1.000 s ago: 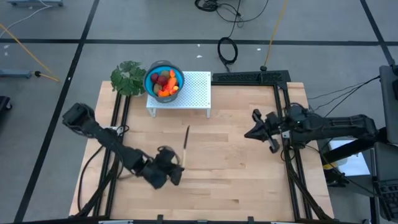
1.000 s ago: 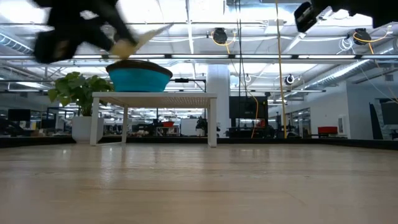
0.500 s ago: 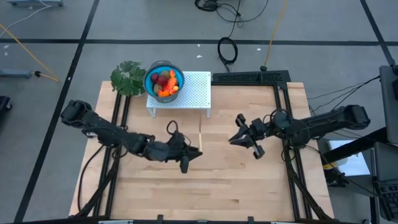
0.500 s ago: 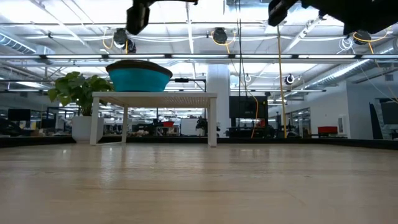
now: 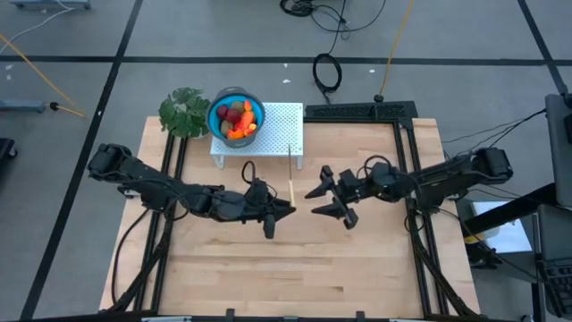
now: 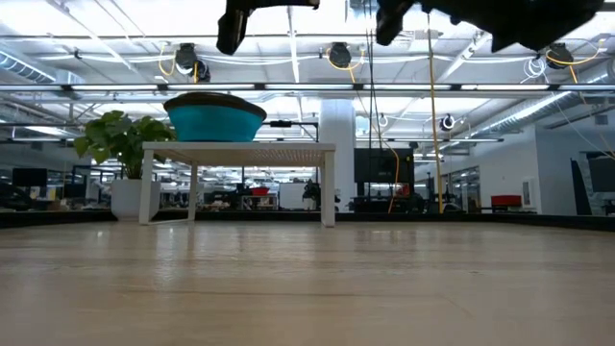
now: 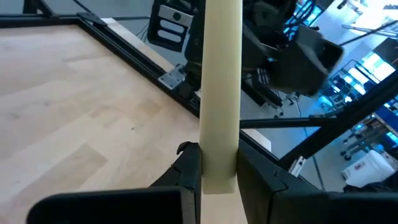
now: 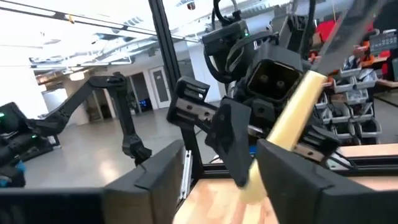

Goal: Pick & Place Fruit
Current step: Put the yellow table knife on the shelf

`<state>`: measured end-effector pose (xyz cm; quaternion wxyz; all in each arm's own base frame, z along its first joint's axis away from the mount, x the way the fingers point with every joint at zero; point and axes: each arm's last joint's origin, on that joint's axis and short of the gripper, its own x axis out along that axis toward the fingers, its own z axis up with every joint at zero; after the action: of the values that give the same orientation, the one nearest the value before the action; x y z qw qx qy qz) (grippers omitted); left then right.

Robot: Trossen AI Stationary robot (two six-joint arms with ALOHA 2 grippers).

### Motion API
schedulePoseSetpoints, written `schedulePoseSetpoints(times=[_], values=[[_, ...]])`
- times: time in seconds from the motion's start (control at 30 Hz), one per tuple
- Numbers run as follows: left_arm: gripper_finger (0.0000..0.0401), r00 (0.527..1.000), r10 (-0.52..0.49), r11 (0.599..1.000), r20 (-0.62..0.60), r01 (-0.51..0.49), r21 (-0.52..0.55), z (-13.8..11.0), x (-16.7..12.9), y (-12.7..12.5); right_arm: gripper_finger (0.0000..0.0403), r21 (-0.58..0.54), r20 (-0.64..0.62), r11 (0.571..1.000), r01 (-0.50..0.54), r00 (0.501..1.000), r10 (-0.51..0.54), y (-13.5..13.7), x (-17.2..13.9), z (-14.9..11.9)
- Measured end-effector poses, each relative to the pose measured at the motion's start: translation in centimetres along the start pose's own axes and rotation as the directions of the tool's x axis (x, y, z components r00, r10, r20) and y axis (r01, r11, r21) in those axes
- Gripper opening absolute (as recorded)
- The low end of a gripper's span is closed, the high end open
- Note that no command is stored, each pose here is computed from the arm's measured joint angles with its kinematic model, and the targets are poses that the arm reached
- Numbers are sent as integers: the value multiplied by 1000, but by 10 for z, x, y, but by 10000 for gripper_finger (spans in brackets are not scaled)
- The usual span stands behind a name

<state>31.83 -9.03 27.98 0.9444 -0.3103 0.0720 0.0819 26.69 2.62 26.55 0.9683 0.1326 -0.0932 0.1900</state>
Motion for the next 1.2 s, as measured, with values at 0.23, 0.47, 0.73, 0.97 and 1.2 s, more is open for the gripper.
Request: schedulePoseSetpoints(times=[0.23,0.47,0.73,0.97,1.2], values=[[63,1000,-17,1000,16,17,14,1,0,-2,271,-6,-49,995,99,994,-99,-15,16,5],[63,998,-43,999,48,42,29,5,-1,-5,311,39,-66,994,104,993,-102,-24,26,10],[63,997,-48,998,56,46,34,6,-1,-5,309,57,-74,995,76,995,-71,-29,47,13],[63,997,-48,998,60,45,49,6,-1,-5,288,78,-98,993,90,992,-82,-31,47,12],[63,997,-47,997,67,43,59,7,0,-5,244,115,-113,988,108,989,-95,-33,45,13]])
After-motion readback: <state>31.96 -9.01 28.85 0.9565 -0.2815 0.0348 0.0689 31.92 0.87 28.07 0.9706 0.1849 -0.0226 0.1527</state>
